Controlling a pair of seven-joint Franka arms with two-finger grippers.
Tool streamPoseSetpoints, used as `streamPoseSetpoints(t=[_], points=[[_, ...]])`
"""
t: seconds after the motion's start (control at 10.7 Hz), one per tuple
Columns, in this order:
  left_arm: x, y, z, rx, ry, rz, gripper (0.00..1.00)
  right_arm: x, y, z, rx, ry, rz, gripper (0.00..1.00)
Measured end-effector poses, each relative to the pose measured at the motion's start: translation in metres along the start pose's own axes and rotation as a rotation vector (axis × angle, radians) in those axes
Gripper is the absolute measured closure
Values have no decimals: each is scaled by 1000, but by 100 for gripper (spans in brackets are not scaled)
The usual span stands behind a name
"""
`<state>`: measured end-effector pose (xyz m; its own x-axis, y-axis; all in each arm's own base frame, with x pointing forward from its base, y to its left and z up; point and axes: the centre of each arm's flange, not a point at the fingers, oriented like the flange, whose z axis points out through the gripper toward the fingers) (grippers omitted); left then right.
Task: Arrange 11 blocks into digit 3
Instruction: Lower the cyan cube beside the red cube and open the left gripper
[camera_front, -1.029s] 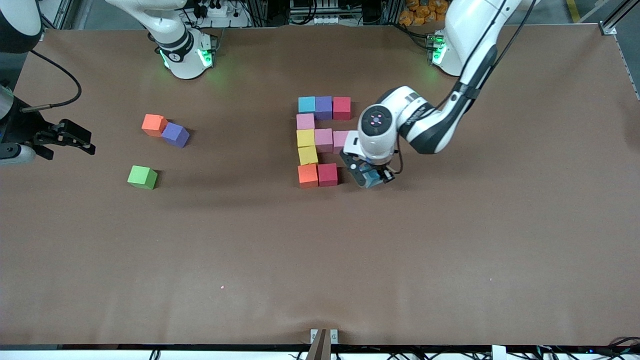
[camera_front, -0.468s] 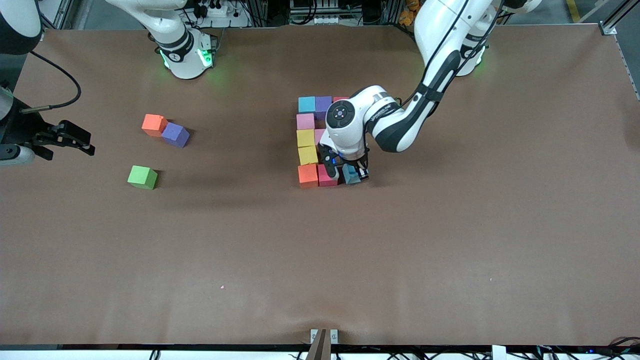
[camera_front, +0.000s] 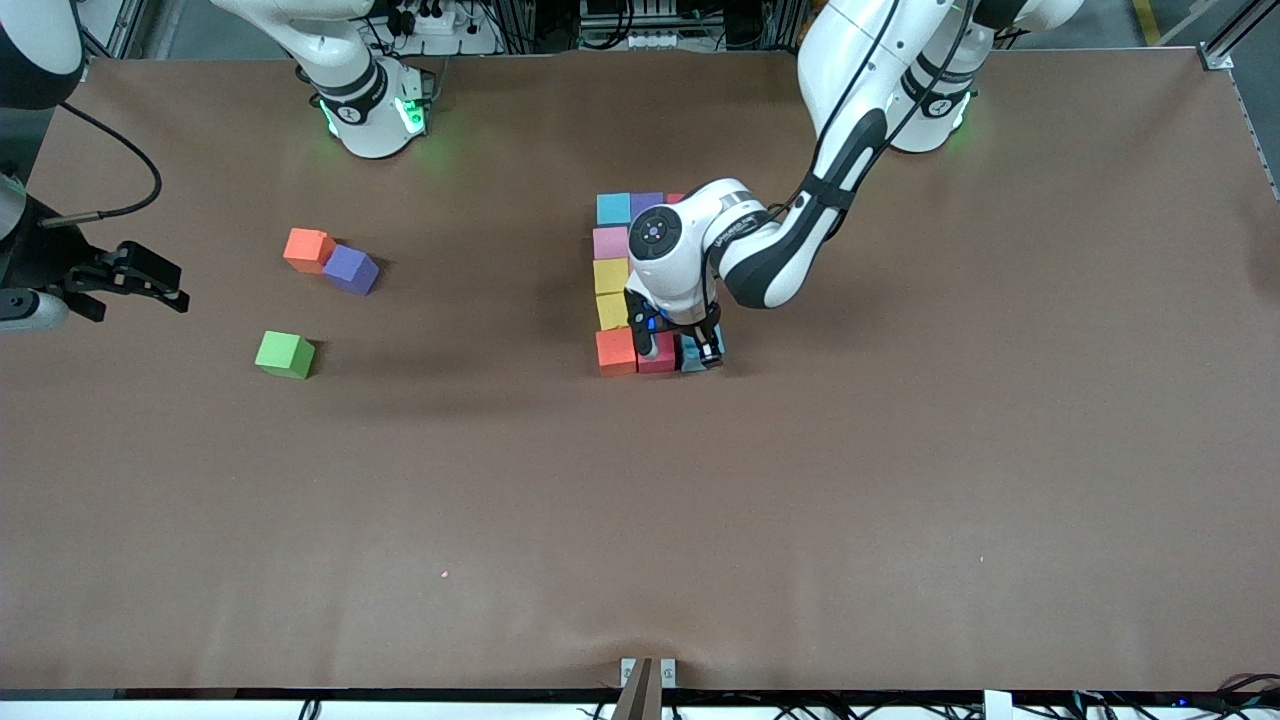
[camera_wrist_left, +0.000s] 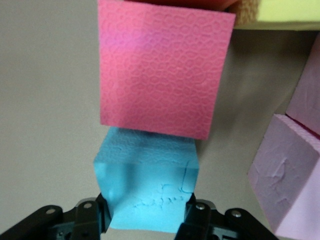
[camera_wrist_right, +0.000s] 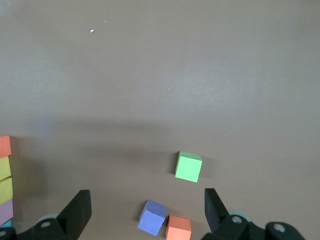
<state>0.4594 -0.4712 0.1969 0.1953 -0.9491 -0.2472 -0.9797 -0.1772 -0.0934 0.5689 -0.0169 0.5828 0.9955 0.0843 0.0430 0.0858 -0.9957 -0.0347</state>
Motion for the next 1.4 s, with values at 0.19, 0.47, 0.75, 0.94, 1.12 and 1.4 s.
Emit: streamPoseSetpoints(t=[0.19, 0.47, 0.75, 0.94, 1.12, 1.4], points=[[2, -1, 0, 2, 1, 12, 45, 0, 0, 0, 0, 1, 1, 0], [12, -2, -3, 10, 13, 17, 45, 0, 1, 0, 0, 3, 3, 0], [14, -3, -1, 13, 12, 19, 19, 2, 1, -2, -2, 18, 3, 0], [13, -8, -2, 18, 13, 13, 0, 2, 0, -2, -3, 19, 1, 0], [10, -14, -15, 20, -3, 4, 0, 3, 0, -1, -2, 19, 1, 0], [-11, -29, -79, 40, -22, -38, 0, 4, 0, 1, -2, 18, 1, 0]])
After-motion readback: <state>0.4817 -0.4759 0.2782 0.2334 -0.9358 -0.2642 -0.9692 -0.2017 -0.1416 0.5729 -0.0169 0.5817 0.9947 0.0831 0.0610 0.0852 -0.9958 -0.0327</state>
